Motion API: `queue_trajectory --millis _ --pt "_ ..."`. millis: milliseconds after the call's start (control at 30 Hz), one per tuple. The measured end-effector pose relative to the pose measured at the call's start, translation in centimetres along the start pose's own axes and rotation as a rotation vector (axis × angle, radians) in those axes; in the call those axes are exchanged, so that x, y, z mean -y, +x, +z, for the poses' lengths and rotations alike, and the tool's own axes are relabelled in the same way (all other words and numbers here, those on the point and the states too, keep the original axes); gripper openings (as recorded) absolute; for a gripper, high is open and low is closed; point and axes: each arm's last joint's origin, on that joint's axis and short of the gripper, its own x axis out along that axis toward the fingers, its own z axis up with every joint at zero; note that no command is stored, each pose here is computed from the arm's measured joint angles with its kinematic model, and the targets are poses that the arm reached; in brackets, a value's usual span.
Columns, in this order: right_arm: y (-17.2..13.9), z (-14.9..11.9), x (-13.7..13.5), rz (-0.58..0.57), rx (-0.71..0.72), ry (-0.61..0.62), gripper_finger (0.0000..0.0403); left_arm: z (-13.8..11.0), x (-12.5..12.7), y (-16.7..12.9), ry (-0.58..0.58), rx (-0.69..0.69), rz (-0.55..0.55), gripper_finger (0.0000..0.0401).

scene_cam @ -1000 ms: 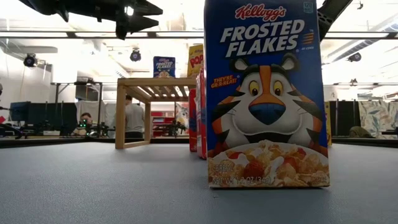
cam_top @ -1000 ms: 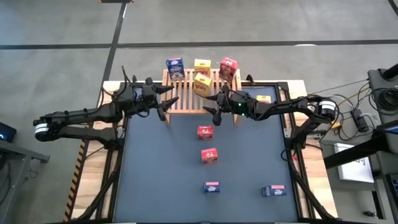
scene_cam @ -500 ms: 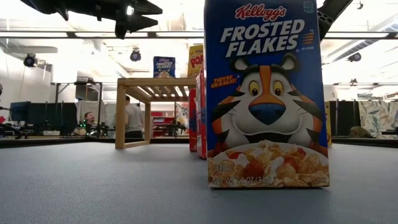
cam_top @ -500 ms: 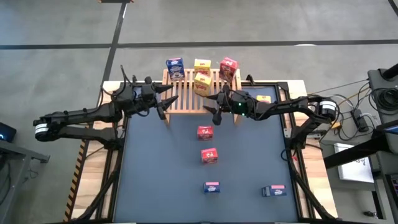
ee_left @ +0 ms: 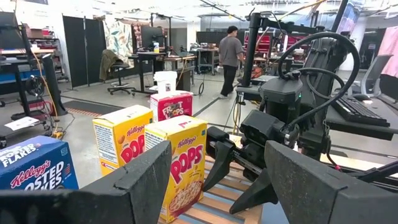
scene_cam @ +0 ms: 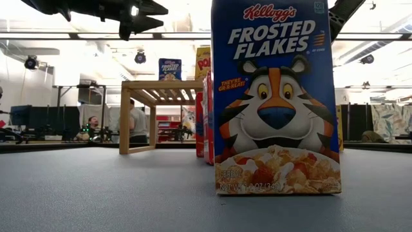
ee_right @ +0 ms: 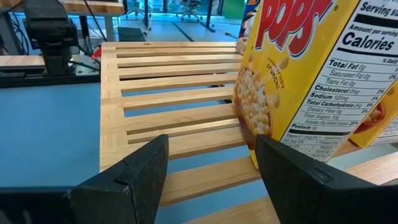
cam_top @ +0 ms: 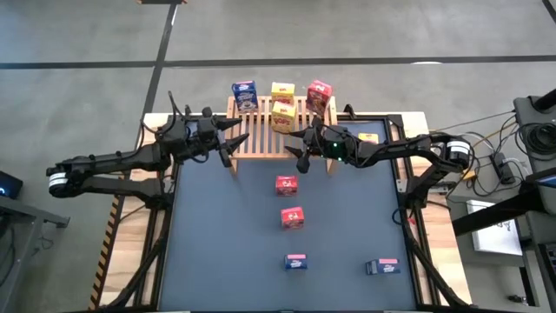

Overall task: Stack cereal on shelf
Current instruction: Put the left yellow cereal box on the shelf aligned with the other yellow cereal box

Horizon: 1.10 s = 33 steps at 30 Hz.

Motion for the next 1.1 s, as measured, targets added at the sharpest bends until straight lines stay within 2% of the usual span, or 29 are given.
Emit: queue_trajectory --millis 1100 --pt "-0.12 0.11 0.19 -0.053 -0.002 0.005 0.0231 -0.21 0.03 0.23 -0.017 -0.010 -0.001 0.0242"
